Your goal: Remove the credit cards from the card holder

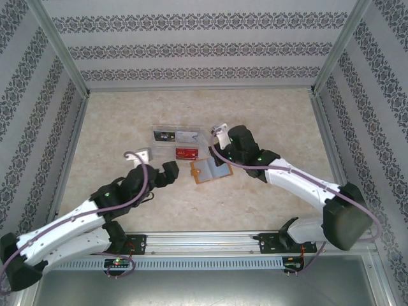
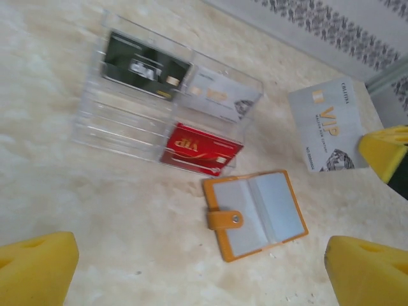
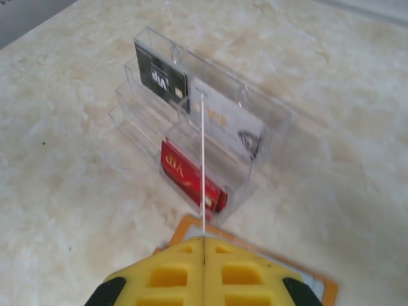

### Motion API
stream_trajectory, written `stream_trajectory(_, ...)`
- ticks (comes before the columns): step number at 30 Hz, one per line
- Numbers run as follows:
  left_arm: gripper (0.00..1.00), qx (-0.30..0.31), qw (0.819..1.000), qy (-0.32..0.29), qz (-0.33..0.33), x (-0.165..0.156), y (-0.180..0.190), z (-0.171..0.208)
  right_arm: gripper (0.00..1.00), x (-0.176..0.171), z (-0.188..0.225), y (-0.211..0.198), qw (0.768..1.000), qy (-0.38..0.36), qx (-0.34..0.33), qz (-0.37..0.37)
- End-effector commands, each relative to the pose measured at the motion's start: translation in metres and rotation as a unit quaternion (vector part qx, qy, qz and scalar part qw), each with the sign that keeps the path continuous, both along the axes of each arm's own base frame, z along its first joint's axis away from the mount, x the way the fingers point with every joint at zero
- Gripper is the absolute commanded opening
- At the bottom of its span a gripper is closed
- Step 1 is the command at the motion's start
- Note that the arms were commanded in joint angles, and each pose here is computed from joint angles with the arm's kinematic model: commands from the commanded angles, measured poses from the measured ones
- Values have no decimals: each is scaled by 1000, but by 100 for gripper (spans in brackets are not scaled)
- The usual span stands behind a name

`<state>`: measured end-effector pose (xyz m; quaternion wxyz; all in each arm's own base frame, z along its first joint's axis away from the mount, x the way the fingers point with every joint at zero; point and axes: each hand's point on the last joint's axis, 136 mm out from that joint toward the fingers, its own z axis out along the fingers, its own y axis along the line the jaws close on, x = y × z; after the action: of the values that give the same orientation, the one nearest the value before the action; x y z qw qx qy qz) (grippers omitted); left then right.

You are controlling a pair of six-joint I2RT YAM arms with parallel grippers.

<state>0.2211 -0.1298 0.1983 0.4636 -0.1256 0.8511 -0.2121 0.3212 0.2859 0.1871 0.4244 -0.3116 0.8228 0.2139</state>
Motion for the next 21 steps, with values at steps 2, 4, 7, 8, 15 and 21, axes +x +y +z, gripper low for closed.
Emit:
stream_trajectory(2,100,30,999,7,44,-20,45,-18,0,4,-1,33,987,-78,-94,102)
stream_trajectory(4,100,30,998,6,46,-26,52,-19,0,5,-2,47,977,-106,-125,136)
stream_trajectory(7,100,31,998,8,47,-32,59,-20,0,8,-1,60,961,-148,-163,170)
stream_trajectory(8,100,31,998,8,46,-33,60,-20,0,11,-2,63,955,-159,-177,179)
stream_trajectory(15,100,35,999,6,37,-35,60,-19,0,38,-24,62,912,-203,-288,211)
stream_trajectory(21,100,41,999,7,35,-35,60,-20,0,53,-40,57,901,-189,-319,227)
